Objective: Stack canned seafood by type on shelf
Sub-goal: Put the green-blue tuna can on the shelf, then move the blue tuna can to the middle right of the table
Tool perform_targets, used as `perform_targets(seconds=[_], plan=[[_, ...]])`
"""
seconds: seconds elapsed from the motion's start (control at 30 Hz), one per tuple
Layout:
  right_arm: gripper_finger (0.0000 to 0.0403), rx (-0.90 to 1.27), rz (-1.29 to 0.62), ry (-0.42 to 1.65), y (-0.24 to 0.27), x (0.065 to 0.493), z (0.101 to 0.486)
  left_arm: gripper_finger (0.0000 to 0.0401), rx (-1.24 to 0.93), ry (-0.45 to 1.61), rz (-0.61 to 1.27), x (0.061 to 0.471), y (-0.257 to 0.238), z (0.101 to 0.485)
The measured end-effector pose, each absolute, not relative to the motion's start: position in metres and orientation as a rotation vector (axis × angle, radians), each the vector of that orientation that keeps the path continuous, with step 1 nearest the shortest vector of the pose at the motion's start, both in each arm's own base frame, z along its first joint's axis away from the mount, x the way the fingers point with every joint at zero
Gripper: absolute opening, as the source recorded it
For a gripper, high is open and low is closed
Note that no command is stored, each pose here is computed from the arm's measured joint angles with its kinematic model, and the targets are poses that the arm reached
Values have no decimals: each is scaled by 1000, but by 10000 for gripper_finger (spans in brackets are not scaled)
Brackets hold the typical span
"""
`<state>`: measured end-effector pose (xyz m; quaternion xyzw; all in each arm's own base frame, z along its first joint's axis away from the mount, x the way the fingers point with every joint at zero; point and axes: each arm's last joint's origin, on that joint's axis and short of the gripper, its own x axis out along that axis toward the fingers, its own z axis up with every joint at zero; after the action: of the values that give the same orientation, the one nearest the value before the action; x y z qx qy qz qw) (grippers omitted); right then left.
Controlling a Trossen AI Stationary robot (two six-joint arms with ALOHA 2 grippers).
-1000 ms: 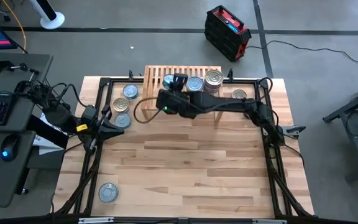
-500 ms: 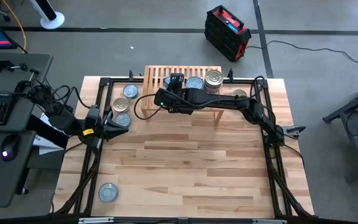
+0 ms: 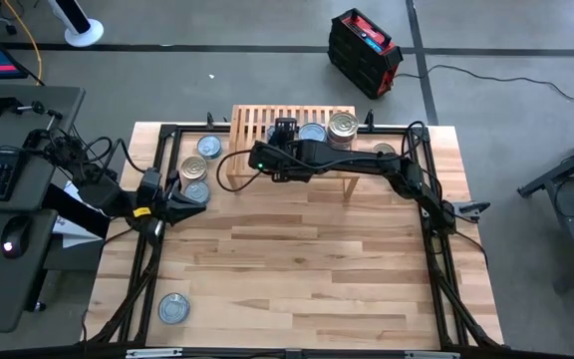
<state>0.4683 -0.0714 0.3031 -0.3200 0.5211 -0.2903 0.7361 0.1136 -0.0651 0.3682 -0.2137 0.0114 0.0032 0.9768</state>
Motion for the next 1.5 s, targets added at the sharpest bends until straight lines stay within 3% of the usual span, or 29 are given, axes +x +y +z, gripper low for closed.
perform_targets(seconds=[0.33, 0.73, 1.1, 1.27, 1.5], plan=[[173, -627, -581, 1143, -70, 467, 301, 1, -432, 24, 7, 114, -65, 368], [250, -577, -540, 1107, -58, 466, 314, 1, -427, 29, 8, 114, -65, 368], [252, -107, -477, 846, -9, 451, 358, 1, -410, 51, 12, 113, -65, 365], [252, 136, -328, 1017, 13, 445, 333, 1, -410, 51, 12, 113, -65, 365], [252, 62, -283, 1373, 84, 416, 270, 1, -419, 53, 11, 113, -65, 365]])
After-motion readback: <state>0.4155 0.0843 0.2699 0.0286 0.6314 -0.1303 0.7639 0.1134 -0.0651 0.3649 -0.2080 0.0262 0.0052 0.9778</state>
